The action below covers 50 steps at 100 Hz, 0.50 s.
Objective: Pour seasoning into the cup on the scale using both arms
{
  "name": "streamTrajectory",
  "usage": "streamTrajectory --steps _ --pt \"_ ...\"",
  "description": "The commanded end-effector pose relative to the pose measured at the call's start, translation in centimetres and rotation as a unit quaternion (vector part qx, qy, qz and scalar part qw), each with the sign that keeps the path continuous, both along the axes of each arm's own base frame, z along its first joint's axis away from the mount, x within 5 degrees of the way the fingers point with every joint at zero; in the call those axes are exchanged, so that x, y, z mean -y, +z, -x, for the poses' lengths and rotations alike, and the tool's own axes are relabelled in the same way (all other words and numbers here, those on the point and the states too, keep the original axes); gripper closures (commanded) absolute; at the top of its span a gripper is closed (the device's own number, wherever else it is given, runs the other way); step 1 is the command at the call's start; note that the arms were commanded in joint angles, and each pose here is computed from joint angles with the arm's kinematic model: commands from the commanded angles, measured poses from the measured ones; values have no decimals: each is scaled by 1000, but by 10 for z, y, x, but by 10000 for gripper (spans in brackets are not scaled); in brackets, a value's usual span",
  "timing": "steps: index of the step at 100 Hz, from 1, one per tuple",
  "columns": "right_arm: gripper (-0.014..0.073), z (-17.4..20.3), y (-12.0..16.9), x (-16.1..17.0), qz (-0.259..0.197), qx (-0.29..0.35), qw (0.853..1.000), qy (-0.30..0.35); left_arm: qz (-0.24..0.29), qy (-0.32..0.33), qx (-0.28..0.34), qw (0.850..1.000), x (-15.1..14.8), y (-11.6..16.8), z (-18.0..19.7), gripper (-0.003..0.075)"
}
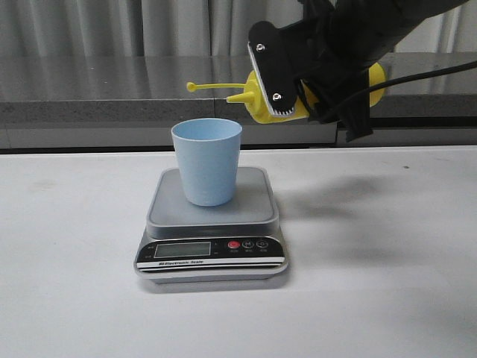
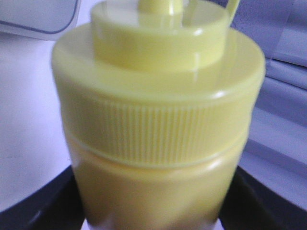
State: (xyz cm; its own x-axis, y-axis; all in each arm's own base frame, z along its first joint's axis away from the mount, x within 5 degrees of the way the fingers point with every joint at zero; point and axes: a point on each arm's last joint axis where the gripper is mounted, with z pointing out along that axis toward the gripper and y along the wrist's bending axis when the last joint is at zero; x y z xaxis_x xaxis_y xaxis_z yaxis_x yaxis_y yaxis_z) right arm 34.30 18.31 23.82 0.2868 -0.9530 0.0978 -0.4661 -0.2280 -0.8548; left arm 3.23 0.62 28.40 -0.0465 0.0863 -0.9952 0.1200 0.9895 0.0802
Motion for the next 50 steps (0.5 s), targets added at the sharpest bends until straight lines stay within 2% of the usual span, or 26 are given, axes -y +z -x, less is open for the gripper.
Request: streamTrajectory --steps 1,30,50 --pt "379 -1 31 -2 -5 47 999 0 6 -9 44 999 2 15 1 740" --pt "379 -1 32 -4 -2 53 999 -1 6 -9 44 999 2 15 1 740" --pt "379 0 33 -4 -78 36 995 -46 6 -9 44 999 2 15 1 740"
